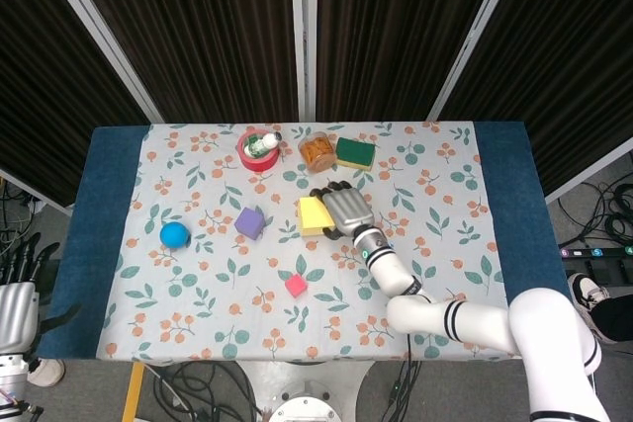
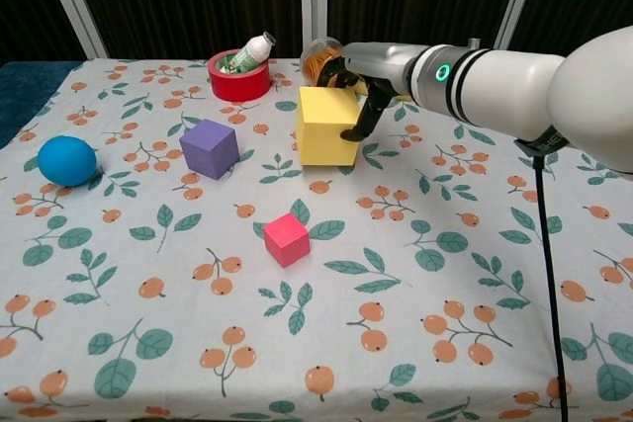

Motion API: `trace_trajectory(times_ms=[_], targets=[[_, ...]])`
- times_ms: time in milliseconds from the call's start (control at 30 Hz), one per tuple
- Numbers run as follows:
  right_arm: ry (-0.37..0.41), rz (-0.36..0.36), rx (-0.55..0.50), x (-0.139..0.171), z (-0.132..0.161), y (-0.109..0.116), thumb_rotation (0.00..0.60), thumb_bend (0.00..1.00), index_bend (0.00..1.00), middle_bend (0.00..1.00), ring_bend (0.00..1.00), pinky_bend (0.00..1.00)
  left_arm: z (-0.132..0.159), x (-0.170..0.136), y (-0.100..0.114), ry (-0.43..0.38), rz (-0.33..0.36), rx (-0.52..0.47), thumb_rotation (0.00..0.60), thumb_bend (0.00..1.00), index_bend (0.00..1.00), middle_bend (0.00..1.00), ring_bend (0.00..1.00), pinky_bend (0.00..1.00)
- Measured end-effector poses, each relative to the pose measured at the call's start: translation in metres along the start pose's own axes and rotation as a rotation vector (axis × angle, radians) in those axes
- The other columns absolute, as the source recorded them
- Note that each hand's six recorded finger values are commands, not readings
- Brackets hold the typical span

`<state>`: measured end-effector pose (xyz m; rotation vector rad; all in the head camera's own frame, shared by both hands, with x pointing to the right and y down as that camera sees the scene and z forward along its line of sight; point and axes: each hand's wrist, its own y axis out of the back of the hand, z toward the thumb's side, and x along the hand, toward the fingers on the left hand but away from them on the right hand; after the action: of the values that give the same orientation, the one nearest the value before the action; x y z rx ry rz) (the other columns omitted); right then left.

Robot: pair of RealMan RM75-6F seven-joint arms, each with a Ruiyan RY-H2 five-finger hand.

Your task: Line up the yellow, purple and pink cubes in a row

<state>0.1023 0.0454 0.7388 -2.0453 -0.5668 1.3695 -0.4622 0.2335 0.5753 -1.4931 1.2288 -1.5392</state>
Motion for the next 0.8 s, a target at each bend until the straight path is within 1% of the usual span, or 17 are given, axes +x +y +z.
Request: trace_trajectory(times_ms=[267,400,500,567,633,700,800], targets=[[-0.023,-0.015,0.025,-0.021,0.009,0.003,0.600,0.24,0.20,0.36,0.12,0.15,-0.004,-0.001,-0.001,0.011,-0.004,0.000,0.600,0.12,0.19,0.07,0.05,0.14],[-0.024,-0.011,0.023,-0.030,0.019,0.002,0.600,0.24,0.16,0.32,0.11,0.15,-0.005,-0.002,-0.002,0.013,-0.007,0.000,0.600,0.12,0.19,0.07,0.05,0.14],[-0.019,-0.001,0.025,-0.036,0.027,0.001,0.600,0.24,0.08,0.22,0.07,0.13,-0.005,-0.003,-0.002,0.010,-0.004,0.000,0.600,0.12,0.19,0.07,0.05,0.14],[-0.014,0.008,0.038,-0.037,0.031,0.000,0.600,0.23,0.01,0.11,0.01,0.08,-0.005,-0.004,-0.001,0.011,-0.001,0.001,0.600,0.12,0.19,0.07,0.05,0.14],[-0.009,0.013,0.056,-0.037,0.033,0.000,0.600,0.23,0.00,0.03,0.00,0.04,-0.006,-0.004,-0.001,0.012,0.000,0.002,0.600,0.12,0.19,0.07,0.05,0.14],[-0.004,0.014,0.060,-0.035,0.033,0.001,0.600,0.23,0.00,0.00,0.00,0.02,-0.006,-0.003,-0.001,0.010,0.002,0.002,0.600,0.12,0.19,0.07,0.05,0.14],[0.006,0.013,0.067,-0.030,0.032,0.005,0.600,0.23,0.00,0.00,0.00,0.00,-0.004,0.000,0.001,-0.002,0.006,0.009,0.600,0.11,0.19,0.07,0.05,0.14]])
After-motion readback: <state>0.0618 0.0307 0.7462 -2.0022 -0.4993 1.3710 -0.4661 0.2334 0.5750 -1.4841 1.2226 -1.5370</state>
